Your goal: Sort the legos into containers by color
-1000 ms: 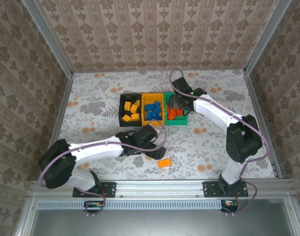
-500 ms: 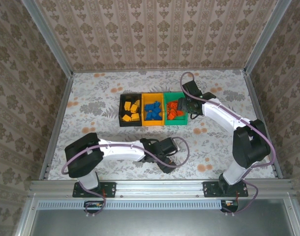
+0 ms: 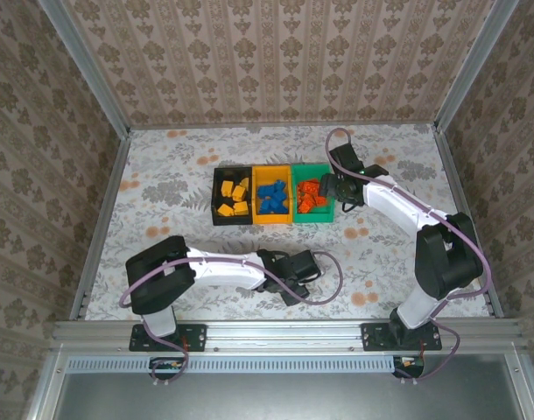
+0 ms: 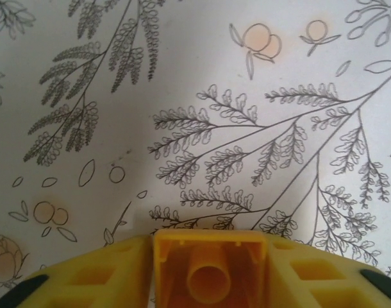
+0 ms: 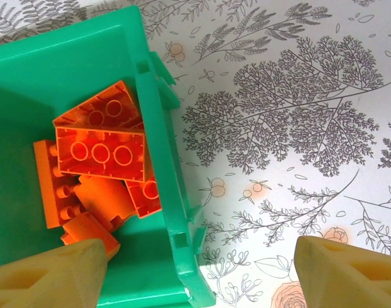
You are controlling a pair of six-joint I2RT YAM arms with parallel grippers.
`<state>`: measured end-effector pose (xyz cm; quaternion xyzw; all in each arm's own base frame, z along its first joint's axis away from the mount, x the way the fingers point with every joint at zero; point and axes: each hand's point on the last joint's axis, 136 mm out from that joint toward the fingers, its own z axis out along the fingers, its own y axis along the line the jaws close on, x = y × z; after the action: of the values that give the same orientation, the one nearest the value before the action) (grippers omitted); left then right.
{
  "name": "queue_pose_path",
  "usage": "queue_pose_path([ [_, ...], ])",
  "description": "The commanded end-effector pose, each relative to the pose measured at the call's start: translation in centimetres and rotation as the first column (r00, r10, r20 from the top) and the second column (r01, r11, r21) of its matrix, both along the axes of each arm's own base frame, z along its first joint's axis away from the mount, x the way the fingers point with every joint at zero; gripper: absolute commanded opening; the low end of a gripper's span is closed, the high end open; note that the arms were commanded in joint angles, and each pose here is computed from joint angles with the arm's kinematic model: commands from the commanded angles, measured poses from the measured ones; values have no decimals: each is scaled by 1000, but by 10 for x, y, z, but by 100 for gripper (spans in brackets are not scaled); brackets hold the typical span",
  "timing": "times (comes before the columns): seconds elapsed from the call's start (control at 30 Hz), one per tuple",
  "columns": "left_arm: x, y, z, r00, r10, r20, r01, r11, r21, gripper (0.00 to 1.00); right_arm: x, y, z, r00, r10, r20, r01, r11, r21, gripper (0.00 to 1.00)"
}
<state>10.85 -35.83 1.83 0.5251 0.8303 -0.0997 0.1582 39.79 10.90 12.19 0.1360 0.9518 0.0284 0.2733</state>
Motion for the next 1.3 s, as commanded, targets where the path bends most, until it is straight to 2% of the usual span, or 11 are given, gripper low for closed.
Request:
queue_pose_path([
  [0.0, 1, 18, 1, 999, 10, 31, -12, 999, 51, 41, -1, -1, 8, 1000, -18, 20, 17, 999, 27, 78],
  [0.17, 17, 23, 26, 993, 94, 65, -92, 995, -38, 34, -2, -1, 12, 999, -20, 28, 19, 999, 34, 78],
  [0.3, 52, 38, 61, 957, 267, 113, -248, 956, -158, 31, -8, -1, 13, 999, -21, 29, 20, 999, 47, 78],
  [0.4, 87, 53, 102, 893, 433, 123, -383, 874, -301, 30, -14, -2, 12, 999, -22, 25, 21, 998, 59, 78],
  [0.5, 127, 75, 141, 796, 599, 92, -505, 739, -446, 33, -15, 0, 16, 999, -23, 47, 18, 996, 87, 78],
  [0.6, 170, 106, 159, 679, 733, 35, -623, 602, -500, 34, -24, 3, 13, 999, -13, 39, 9, 994, 112, 78],
  [0.63, 185, 116, 163, 640, 768, 26, -654, 562, -506, 35, -27, 5, 13, 999, -8, 39, 3, 993, 121, 78],
  [0.73, 223, 133, 163, 568, 823, 9, -714, 498, -493, 34, -39, 11, 10, 999, 13, 33, -18, 988, 150, 78],
  [0.93, 280, 149, 139, 477, 878, 39, -801, 452, -393, 33, -67, 26, 16, 996, 79, 49, -86, 981, 173, 78],
  [1.1, 302, 163, 112, 408, 911, 52, -867, 405, -290, 34, -89, 33, 21, 991, 118, 66, -128, 976, 176, 78],
  [1.27, 301, 162, 93, 391, 920, 23, -895, 386, -223, 40, -99, 28, 27, 989, 118, 87, -131, 979, 157, 78],
])
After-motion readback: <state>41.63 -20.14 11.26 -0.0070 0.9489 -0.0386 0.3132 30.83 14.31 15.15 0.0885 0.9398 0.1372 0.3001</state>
